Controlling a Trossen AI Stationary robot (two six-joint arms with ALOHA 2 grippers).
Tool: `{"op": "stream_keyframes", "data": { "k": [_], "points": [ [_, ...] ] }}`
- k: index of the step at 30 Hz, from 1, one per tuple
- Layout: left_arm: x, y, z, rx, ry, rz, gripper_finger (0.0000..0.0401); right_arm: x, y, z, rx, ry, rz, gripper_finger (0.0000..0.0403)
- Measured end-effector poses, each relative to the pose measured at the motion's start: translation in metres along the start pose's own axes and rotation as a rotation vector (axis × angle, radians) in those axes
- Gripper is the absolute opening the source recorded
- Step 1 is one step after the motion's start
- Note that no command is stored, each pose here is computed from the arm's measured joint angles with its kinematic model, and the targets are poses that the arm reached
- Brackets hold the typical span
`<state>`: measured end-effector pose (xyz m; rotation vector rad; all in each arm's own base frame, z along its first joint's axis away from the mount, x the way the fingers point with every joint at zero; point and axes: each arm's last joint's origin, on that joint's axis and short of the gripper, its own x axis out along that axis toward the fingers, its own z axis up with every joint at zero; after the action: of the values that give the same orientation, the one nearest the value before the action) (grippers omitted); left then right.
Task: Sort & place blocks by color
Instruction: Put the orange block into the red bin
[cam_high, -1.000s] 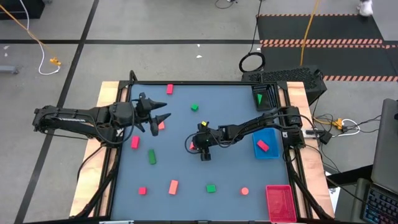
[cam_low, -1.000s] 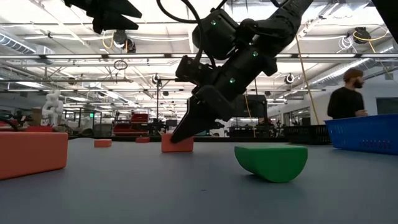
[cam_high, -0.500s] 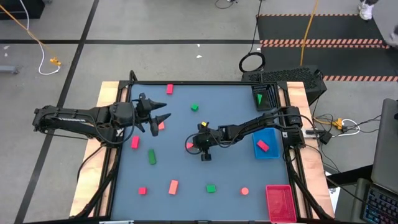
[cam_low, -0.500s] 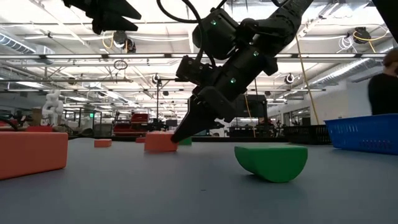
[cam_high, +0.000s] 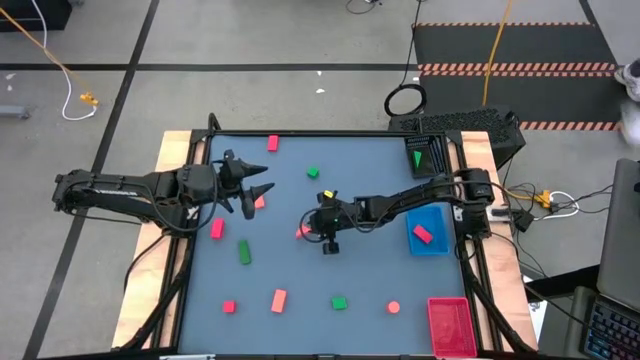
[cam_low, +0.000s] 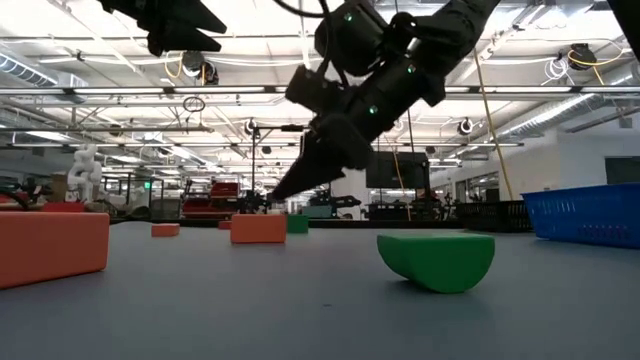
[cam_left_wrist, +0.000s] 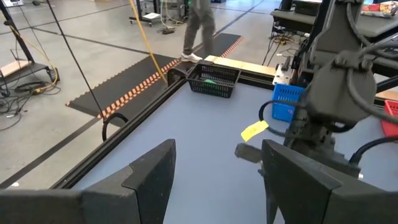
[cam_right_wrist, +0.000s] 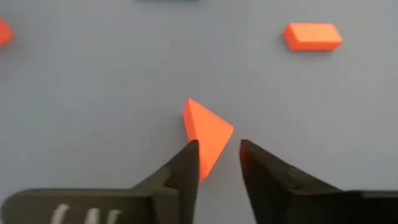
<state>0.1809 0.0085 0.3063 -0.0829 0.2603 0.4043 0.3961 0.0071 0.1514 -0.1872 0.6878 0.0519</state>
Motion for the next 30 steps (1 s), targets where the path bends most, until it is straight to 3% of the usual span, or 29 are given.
{"op": "stream_keyframes", "data": {
  "k": [7, 13, 30],
  "points": [
    [0.000, 0.000, 0.001, -0.009, -0.008, -0.001, 0.0239, 0.003, -0.001, 0.008, -0.029, -0.098, -0.014, 0.0196],
    [0.000, 0.000, 0.000, -0.013, -0.002, -0.002, 0.0239, 0.015, 0.001, 0.004, -0.070, -0.125, 0.009, 0.0244],
    [0.000, 0.000, 0.001, -0.017, -0.006, -0.004, 0.0239, 0.044, -0.001, -0.019, 0.023, -0.110, 0.002, 0.0293]
  ]
}}
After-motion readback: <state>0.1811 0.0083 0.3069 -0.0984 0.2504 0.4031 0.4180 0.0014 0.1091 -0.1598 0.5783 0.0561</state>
